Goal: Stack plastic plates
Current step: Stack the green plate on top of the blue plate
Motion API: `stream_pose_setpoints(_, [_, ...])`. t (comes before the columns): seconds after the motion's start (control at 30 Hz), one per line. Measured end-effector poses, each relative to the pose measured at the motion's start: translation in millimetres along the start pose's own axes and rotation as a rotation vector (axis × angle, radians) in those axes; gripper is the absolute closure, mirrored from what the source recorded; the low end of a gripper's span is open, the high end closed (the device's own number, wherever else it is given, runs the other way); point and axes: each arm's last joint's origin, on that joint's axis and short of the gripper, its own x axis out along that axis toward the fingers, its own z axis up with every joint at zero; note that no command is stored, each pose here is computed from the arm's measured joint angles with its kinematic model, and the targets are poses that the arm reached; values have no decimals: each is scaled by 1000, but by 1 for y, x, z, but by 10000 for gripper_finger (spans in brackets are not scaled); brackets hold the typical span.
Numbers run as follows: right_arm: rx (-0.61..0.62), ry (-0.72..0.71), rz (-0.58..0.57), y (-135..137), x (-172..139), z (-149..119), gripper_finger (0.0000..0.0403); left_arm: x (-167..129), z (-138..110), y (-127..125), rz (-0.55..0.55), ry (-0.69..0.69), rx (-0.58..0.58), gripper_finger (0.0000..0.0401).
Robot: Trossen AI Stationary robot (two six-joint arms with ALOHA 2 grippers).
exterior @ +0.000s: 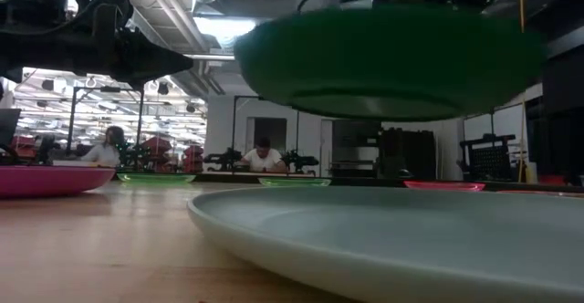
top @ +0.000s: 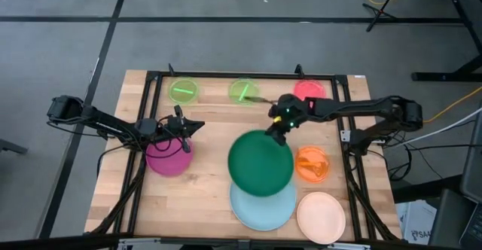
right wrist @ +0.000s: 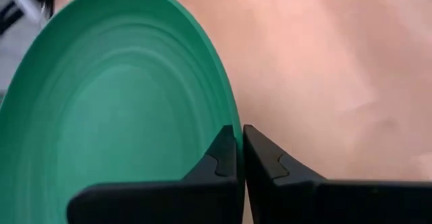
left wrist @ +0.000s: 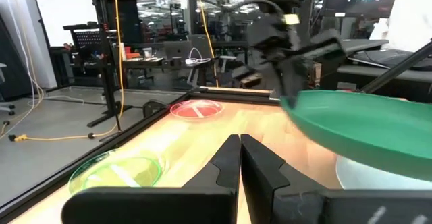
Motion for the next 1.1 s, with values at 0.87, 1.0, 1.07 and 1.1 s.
stream_pose_setpoints(0.87, [-130,180,20,47,70,-42,402,-3,0,-10,-147,2,-76,395])
stream_pose_setpoints(1.0, [-128,181,-28,44,76,-44,402,-3,0,-10,-152,2,-77,395])
stream_pose_setpoints(1.07, [-126,180,-46,43,78,-45,402,-3,0,-10,-152,2,-83,395])
stream_pose_setpoints(1.1, [-127,178,-51,42,79,-45,402,-3,1,-10,-152,2,-86,395])
